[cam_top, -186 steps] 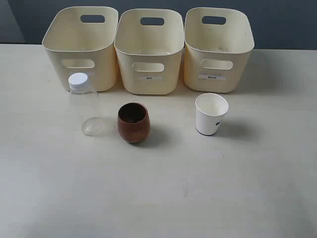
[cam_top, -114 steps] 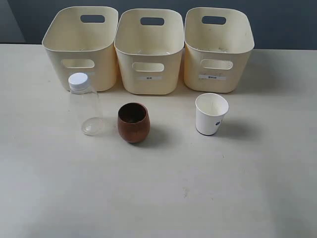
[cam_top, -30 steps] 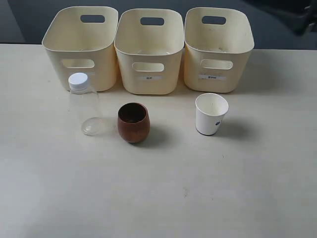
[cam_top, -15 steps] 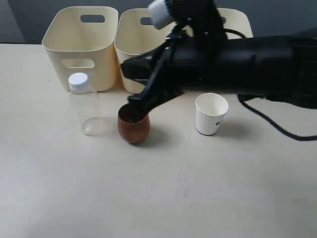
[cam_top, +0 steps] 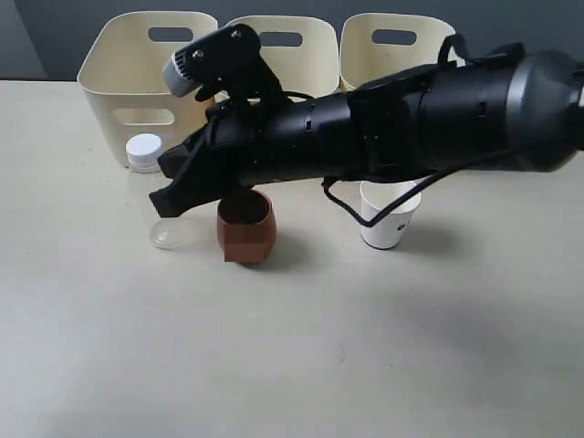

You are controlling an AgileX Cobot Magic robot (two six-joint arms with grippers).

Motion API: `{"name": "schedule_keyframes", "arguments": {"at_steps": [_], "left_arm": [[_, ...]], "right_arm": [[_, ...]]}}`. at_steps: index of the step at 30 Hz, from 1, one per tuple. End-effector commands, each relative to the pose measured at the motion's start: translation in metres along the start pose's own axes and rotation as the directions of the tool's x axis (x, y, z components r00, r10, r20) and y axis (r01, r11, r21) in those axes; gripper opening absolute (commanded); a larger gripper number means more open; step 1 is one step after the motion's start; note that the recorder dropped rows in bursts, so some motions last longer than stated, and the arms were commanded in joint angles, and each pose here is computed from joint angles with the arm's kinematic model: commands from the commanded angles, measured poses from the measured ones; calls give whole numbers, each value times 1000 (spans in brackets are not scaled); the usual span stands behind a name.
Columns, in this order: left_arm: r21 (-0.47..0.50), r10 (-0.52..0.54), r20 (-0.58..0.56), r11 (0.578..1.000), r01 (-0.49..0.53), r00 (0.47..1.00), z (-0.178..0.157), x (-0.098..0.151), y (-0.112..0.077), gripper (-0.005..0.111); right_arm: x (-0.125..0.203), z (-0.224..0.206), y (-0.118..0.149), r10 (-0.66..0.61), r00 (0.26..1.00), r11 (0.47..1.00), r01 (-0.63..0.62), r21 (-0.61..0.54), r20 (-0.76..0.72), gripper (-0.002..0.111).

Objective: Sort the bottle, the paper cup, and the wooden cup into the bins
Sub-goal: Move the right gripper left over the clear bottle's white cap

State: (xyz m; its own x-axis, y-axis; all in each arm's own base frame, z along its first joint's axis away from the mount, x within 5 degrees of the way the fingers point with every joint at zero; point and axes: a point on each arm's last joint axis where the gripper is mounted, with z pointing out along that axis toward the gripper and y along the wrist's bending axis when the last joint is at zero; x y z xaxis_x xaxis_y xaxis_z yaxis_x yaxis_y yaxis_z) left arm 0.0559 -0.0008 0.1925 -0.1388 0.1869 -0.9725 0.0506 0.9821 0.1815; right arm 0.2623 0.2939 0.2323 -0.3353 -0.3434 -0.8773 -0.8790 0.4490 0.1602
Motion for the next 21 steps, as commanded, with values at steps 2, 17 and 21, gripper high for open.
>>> {"name": "schedule_keyframes", "arguments": {"at_steps": [2, 17, 21], "left_arm": [[1, 0, 10, 1000, 0, 1000, 0, 0, 0, 0], [1, 0, 10, 1000, 0, 1000, 0, 0, 0, 0], [1, 0, 10, 1000, 0, 1000, 0, 0, 0, 0]], "right_arm": [[3, 13, -2, 2, 1000, 1000, -2, -31, -7, 5], [-9, 38, -10, -9, 1000, 998, 10, -54, 26, 51], [-9, 47, -20, -11, 1000, 1000, 11, 18, 15, 49]]}}
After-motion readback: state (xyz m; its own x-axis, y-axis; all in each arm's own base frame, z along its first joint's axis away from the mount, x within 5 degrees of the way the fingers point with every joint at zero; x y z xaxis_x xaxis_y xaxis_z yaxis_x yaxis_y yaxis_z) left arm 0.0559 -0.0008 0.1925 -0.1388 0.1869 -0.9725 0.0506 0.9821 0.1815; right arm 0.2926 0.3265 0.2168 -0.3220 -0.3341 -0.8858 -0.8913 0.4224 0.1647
